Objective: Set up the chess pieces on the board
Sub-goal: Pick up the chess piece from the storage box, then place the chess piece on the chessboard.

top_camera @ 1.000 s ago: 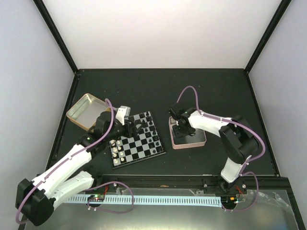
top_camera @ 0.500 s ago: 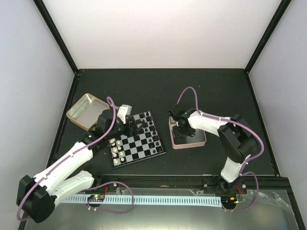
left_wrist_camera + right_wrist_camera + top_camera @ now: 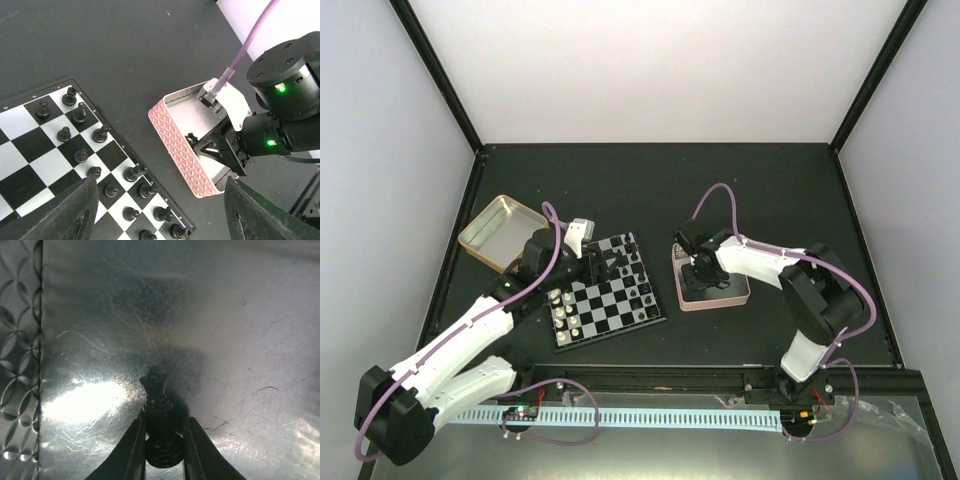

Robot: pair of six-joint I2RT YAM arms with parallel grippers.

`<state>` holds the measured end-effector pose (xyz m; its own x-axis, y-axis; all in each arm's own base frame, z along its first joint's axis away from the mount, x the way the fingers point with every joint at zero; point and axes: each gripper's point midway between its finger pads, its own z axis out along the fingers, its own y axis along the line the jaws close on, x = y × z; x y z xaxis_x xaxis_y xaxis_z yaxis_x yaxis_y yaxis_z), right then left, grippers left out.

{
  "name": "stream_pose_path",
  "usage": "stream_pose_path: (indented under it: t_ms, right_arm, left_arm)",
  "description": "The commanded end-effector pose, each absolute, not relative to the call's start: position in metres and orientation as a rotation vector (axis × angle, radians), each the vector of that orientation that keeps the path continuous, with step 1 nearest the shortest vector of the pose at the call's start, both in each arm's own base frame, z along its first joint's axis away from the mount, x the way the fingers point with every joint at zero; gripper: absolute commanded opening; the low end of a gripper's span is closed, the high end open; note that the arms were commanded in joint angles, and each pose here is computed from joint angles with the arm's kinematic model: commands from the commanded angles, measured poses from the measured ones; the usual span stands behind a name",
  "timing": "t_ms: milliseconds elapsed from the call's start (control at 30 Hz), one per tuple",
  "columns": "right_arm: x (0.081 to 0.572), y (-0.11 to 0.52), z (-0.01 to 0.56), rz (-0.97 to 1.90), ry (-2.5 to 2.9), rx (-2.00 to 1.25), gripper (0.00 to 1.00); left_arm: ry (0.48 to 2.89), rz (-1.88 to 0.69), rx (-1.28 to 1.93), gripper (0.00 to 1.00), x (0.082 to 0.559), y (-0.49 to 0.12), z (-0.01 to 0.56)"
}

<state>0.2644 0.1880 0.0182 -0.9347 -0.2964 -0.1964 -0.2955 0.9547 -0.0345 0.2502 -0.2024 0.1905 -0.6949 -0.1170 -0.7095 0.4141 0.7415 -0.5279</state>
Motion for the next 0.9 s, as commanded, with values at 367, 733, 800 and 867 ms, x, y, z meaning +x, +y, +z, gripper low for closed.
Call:
stream_pose_path:
  t_ms: [367, 733, 800, 867]
  right_arm:
    - [0.271, 0.279, 0.184, 0.749, 2.285, -0.659, 0.11]
    - [0.219, 0.333, 0.25, 1.087, 1.975, -0.973, 0.12]
    - [0.217, 0.335, 0.25, 1.091, 1.97, -0.99, 0.12]
    - [0.216, 0.337, 0.249, 1.092, 1.973, -1.002, 0.12]
  left_arm:
    - [2.029, -1.248, 0.277, 0.78, 0.234, -0.235, 0.262]
    - [2.013, -1.464, 0.361, 0.77, 0.22, -0.257, 0.291]
    - [2.026, -1.453, 0.331, 0.65, 0.226, -0.257, 0.289]
    - [2.045, -1.449, 0.316, 0.57, 0.23, -0.259, 0.285]
